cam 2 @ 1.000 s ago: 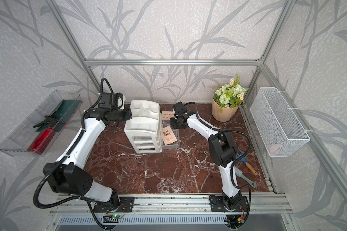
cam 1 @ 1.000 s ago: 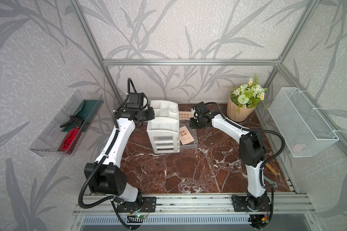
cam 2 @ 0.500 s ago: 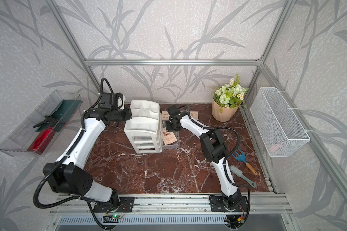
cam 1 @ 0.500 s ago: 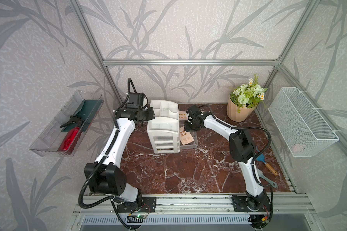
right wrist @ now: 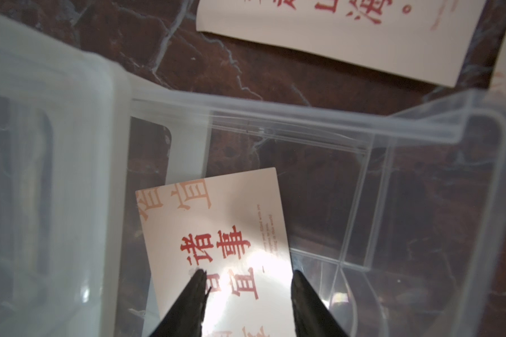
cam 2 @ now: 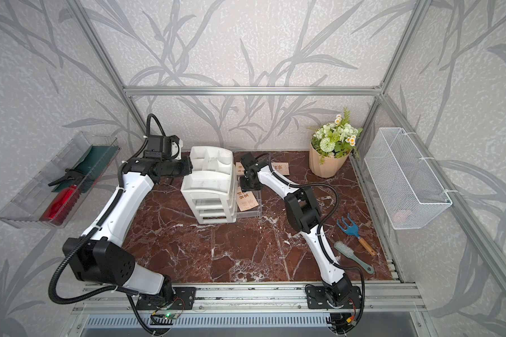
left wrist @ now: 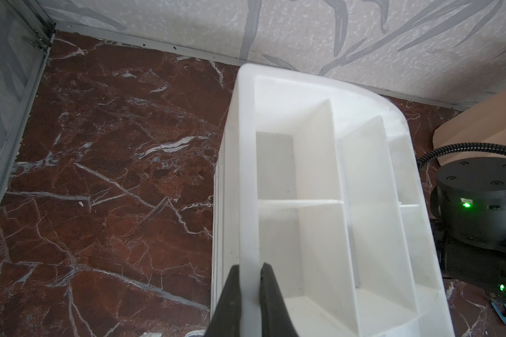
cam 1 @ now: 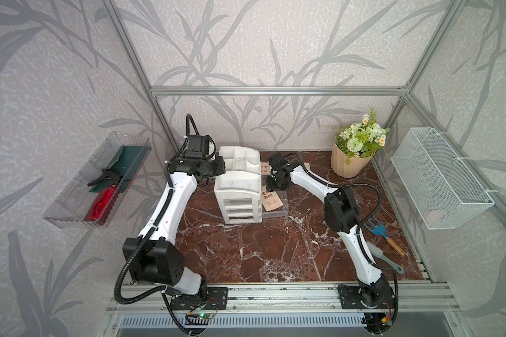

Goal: Take the postcards out of the drawer
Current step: Pick up the postcard from the drawer.

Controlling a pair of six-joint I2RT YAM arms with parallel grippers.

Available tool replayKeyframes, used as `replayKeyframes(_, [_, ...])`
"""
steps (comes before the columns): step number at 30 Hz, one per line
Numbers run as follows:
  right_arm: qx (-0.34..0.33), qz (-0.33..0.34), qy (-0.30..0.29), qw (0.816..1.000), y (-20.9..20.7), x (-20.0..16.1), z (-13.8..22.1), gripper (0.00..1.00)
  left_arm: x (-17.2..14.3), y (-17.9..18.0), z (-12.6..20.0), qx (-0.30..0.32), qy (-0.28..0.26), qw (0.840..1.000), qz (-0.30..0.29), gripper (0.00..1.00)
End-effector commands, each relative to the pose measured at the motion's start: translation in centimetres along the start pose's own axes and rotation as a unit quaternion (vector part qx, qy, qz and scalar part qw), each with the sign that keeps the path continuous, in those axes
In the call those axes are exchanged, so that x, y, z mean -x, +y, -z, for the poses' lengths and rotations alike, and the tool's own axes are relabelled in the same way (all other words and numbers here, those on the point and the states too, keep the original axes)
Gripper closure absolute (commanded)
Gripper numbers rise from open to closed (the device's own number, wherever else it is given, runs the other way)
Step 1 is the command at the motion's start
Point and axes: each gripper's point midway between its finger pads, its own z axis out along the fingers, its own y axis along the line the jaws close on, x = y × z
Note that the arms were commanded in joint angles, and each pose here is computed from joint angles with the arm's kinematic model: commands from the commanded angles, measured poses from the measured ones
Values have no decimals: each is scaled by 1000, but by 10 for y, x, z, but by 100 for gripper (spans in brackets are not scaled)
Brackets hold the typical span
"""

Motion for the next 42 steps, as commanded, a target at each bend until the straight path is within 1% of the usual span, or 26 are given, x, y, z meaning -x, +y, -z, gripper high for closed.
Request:
replayKeyframes(1, [-28,-2,24,999,-11,-8,-5,51,-10,-1,2,-1,14,1000,-9,89])
replayKeyframes(8, [-37,-5,40,998,-15,-12,-13,49,-11,-2,0,-5,15,1000,-8,89])
replayKeyframes(22, [-27,8,79,996,-10,-20,-20,49,-10,-4,2,-10,11,1000,-8,89])
replayKeyframes(24, [-16,9,85,996,-6,-21,-21,49,-10,-4,2,-11,11,1000,-8,89])
replayKeyframes(28, [27,8,89,996,7,-25,-21,51,-9,-4,2,-10,11,1000,-8,89])
replayKeyframes(32, [60,-3,77,995,16,-22,-15,55,-10,-3,1,-8,11,1000,-8,89])
replayKeyframes(42, [122,-39,53,990,22,-18,-3,64,-11,-3,-1,-8,14,1000,-7,89])
